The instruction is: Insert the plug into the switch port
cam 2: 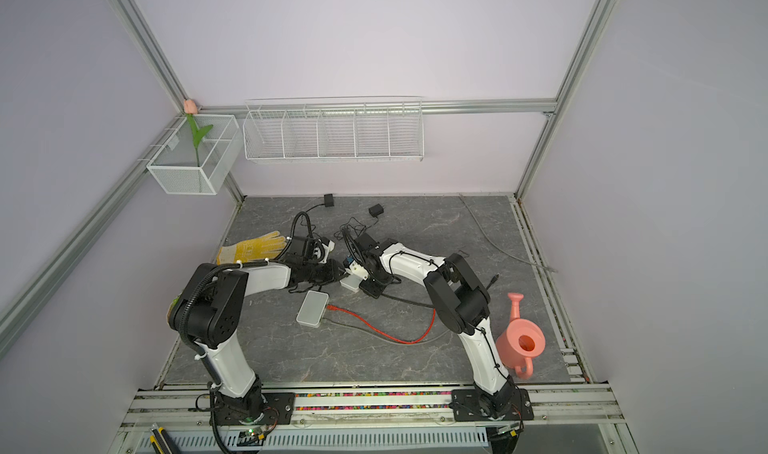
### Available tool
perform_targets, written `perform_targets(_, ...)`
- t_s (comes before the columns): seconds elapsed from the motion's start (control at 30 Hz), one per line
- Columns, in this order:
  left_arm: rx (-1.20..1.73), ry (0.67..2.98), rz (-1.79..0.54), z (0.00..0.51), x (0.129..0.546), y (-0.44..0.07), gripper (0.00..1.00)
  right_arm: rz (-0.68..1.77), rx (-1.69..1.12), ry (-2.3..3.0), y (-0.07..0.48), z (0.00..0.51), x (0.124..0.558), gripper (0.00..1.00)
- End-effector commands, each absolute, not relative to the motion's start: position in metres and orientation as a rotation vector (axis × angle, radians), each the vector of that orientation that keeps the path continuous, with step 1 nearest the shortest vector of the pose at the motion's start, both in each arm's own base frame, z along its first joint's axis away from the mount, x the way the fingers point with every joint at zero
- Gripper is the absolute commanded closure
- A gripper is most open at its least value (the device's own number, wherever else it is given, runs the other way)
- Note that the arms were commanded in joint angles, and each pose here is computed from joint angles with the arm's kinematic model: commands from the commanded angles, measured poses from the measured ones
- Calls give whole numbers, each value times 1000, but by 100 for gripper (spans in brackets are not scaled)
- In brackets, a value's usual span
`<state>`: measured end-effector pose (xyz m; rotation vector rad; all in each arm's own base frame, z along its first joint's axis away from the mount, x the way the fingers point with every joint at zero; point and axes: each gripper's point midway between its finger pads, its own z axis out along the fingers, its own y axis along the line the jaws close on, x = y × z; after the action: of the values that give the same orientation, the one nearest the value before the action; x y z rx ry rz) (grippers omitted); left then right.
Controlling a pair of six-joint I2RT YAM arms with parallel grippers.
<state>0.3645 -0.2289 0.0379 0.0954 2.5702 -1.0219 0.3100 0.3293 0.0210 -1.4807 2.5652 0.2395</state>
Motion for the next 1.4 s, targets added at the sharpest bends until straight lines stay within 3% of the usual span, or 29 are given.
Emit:
perform_targets(0.0,98,2577,-1060,41,358,-230,70,217,-1490,2613,319,23,294,93)
perform_targets(0.6,100,2578,-1067,40,357,-229,70,205,-1532,2654,315,17,299,93)
perform_targets(1.37,130,2614,-1104,32,349,-233,70,301,-1528,2584,349,18,320,93)
